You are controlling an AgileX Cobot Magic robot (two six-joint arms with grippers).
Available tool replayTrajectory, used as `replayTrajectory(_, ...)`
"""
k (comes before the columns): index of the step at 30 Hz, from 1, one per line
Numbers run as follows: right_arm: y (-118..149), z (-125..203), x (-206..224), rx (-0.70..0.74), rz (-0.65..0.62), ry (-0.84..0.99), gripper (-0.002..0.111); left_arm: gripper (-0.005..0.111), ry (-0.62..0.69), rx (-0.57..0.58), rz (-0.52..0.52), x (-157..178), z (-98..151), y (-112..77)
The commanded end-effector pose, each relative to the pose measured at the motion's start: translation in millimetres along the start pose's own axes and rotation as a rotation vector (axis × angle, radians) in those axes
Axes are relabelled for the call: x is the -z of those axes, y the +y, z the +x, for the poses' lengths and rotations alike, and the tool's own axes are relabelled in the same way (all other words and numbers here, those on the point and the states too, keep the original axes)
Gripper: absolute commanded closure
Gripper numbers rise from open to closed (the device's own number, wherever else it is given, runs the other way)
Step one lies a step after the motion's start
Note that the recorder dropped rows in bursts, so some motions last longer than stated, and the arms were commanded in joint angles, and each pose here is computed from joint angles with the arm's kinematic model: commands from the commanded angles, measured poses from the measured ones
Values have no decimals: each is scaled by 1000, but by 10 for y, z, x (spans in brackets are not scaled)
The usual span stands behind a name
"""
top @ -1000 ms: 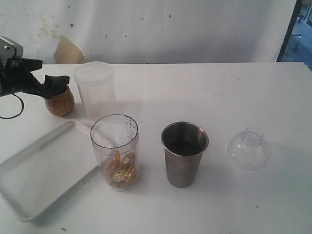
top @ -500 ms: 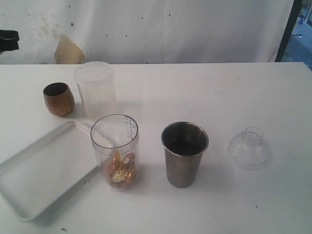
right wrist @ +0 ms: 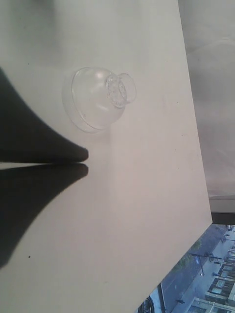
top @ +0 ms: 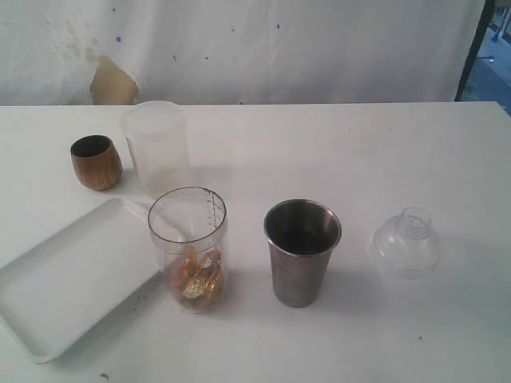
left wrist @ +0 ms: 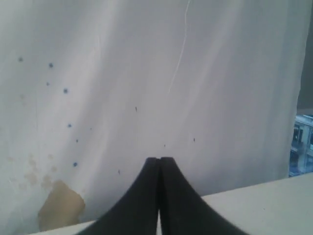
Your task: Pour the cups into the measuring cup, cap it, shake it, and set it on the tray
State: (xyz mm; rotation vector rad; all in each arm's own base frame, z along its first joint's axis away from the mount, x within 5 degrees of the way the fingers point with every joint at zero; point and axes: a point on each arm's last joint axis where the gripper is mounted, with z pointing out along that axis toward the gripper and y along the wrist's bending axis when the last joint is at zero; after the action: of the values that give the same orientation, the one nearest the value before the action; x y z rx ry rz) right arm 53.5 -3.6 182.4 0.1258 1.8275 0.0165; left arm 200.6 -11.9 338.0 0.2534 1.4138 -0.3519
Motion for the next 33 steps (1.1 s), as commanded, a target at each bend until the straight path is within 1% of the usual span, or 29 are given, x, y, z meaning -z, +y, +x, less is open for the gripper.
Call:
replayTrajectory(1,0,0,1,-1,-1,-7,108,107,-99,45,-11,319,-182,-204)
replayTrajectory(4,0,0,1,-1,-1,-7,108,107,-158,63,16,499,-289,-346)
replayTrajectory(7,0,0,1,-1,-1,-7,108,107,-200,10,57,621,-376,-467)
replayTrajectory(12,0,0,1,-1,-1,-7,108,107,-268,-24,127,725,-463,-592)
replayTrajectory(16,0,0,1,-1,-1,-7,108,107,-281,-31,159,736,-474,-624)
replayTrajectory(27,0,0,1,-1,-1,-7,108,107,-272,-37,158,733,-466,-623)
replayTrajectory(33,0,0,1,-1,-1,-7,108,107,-223,-121,250,735,-404,-710)
